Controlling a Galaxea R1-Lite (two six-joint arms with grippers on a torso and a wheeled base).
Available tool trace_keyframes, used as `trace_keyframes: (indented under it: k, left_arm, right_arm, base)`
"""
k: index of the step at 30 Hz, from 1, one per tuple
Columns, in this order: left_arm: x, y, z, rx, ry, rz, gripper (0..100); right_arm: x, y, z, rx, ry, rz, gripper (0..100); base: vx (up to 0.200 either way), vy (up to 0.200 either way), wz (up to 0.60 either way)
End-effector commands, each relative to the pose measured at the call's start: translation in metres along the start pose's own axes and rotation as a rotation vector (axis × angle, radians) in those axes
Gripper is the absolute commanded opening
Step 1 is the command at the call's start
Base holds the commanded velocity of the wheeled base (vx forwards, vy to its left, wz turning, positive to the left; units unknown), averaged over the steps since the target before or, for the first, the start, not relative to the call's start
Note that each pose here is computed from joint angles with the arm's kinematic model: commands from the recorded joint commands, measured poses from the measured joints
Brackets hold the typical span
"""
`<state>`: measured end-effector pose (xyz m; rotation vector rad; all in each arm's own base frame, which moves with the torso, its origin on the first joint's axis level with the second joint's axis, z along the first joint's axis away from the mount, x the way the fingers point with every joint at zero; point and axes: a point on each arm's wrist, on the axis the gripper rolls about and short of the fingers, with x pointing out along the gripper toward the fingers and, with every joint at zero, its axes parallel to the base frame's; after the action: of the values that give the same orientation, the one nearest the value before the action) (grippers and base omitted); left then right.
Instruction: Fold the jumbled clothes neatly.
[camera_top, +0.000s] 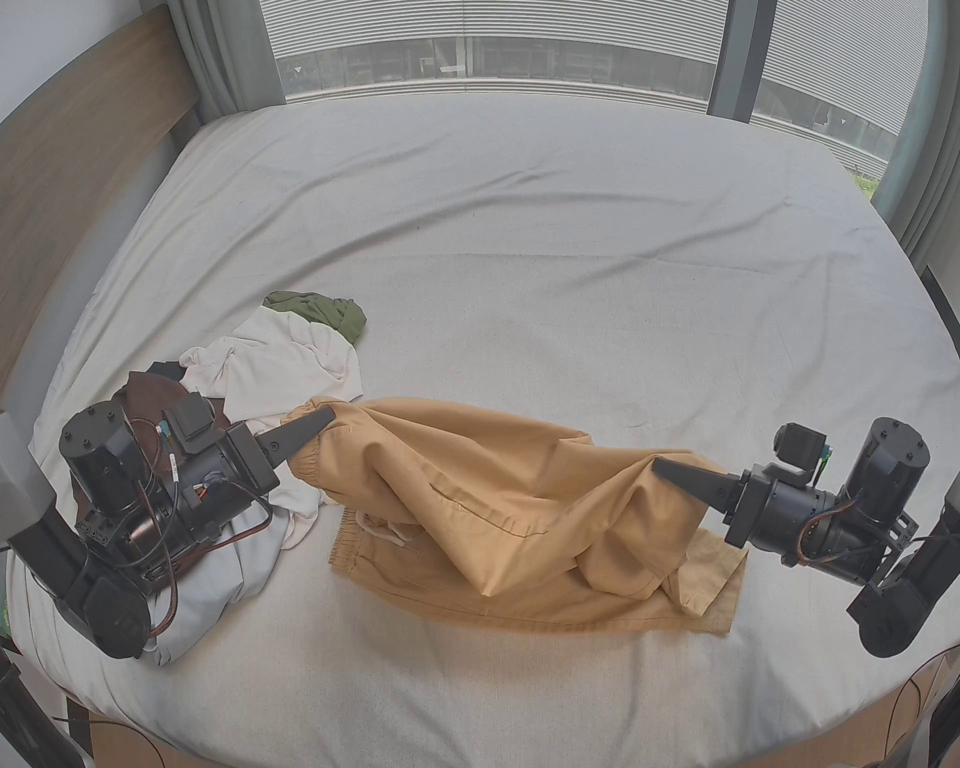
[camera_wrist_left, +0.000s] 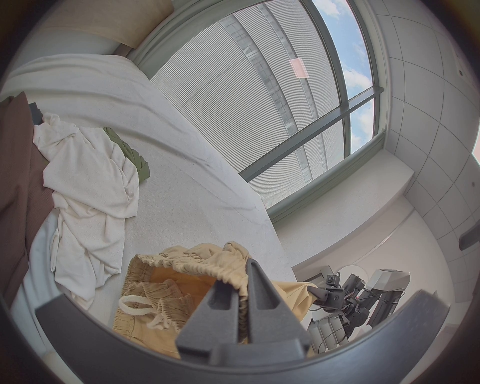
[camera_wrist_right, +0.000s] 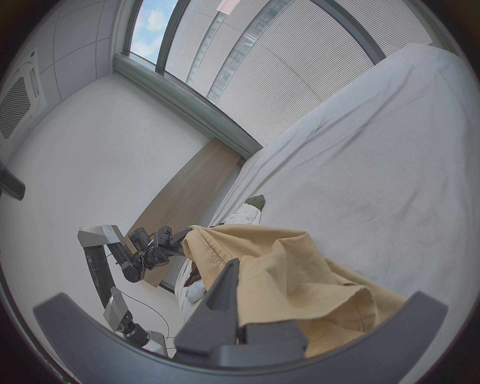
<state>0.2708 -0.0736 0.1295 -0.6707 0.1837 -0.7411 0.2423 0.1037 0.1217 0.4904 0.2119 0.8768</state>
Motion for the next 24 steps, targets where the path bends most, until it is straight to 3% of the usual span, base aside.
trace_keyframes:
  k: [1,24]
  left_arm:
    - [-0.002,-0.002,0.004,0.007,-0.013,-0.003,0]
    - [-0.021,0.017,0.026,0.028,-0.056,0.039,0]
  right_arm:
    - [-0.009,-0.001,0.014,-0.024,-0.051,-0.012,0]
    - [-0.015,-0.023,0.044,-0.073,-0.167,-0.086,0]
  base:
    - [0.000,0.000,0.00]
    - [0.000,0.000,0.00]
